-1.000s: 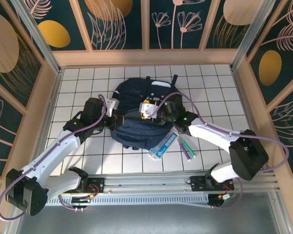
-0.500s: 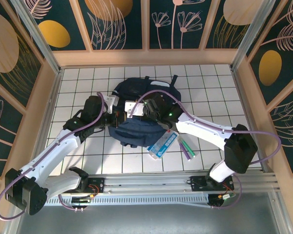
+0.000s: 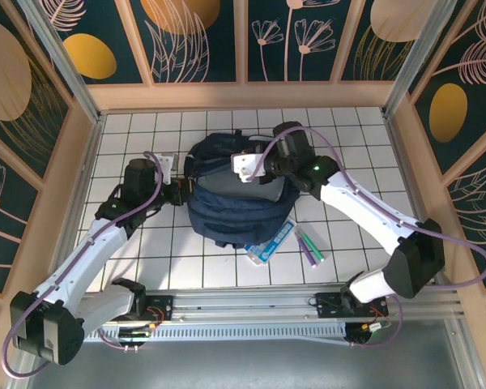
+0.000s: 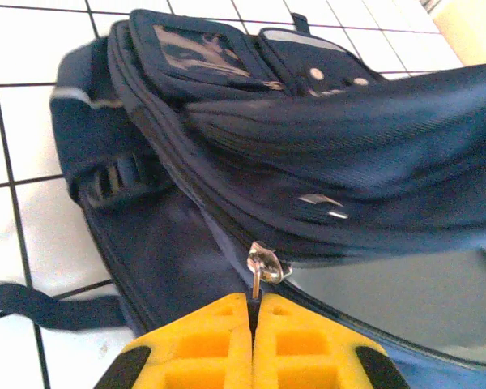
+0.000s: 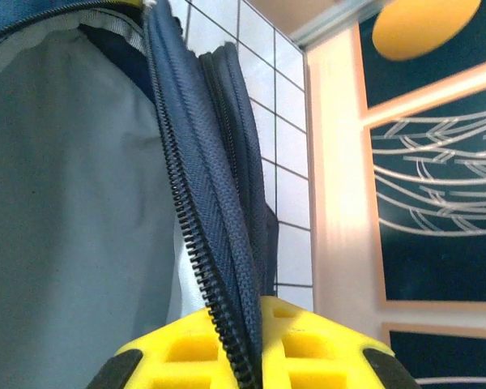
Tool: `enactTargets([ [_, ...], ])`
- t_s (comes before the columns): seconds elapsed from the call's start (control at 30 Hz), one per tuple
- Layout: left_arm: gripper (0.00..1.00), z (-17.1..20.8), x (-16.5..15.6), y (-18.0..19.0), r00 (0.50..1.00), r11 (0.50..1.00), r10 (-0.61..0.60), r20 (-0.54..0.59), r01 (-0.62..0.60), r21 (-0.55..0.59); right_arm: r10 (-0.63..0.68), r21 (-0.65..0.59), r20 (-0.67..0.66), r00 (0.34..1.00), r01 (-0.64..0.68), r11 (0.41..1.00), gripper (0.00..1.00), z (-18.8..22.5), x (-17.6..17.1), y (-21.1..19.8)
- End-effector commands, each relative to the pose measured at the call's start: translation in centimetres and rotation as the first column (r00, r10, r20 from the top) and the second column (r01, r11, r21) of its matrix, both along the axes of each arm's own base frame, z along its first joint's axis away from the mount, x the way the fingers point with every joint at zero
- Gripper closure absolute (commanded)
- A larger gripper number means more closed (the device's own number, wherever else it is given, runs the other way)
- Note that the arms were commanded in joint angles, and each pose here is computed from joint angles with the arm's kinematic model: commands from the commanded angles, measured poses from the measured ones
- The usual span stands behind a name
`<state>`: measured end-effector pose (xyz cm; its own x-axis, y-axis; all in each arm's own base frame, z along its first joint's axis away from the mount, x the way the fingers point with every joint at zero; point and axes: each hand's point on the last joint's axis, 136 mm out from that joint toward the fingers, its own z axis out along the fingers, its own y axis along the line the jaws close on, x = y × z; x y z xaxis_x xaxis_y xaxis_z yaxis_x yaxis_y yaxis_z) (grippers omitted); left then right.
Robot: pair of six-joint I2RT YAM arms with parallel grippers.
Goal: Pack the student bag
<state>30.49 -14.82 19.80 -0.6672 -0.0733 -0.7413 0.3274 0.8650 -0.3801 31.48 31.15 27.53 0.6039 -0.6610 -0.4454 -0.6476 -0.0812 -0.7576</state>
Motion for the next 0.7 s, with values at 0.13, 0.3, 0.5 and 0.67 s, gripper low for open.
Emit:
enactTargets([
  [0.13, 1.00, -2.8, 1.3, 0.4, 0.999, 1.000, -0.016, 0.036, 0.017, -0.011, 0.072, -0.056, 0.119, 0.990, -0.066, 0.996, 1.00, -1.0, -0.4, -2.3],
  [0.3, 1.00, -0.6, 0.3, -0.5, 0.997, 0.994, -0.044, 0.056, 0.049, -0.095, -0.035, 0.005, 0.196, 0.980, 0.035, 0.999, 0.57, -3.9, 0.1, -0.2],
  [0.5, 1.00, 1.1, -0.5, 0.2, 0.999, 0.991, 0.004, 0.054, 0.003, -0.132, -0.210, 0.081, 0.200, 0.957, 0.197, 0.977, 0.35, -2.9, -0.9, 2.8],
  [0.67, 1.00, 1.3, -0.7, -0.6, 0.999, 0.982, -0.018, 0.028, 0.023, -0.187, -0.361, 0.010, 0.205, 0.910, 0.367, 0.930, 0.31, -3.9, -0.9, 3.1],
])
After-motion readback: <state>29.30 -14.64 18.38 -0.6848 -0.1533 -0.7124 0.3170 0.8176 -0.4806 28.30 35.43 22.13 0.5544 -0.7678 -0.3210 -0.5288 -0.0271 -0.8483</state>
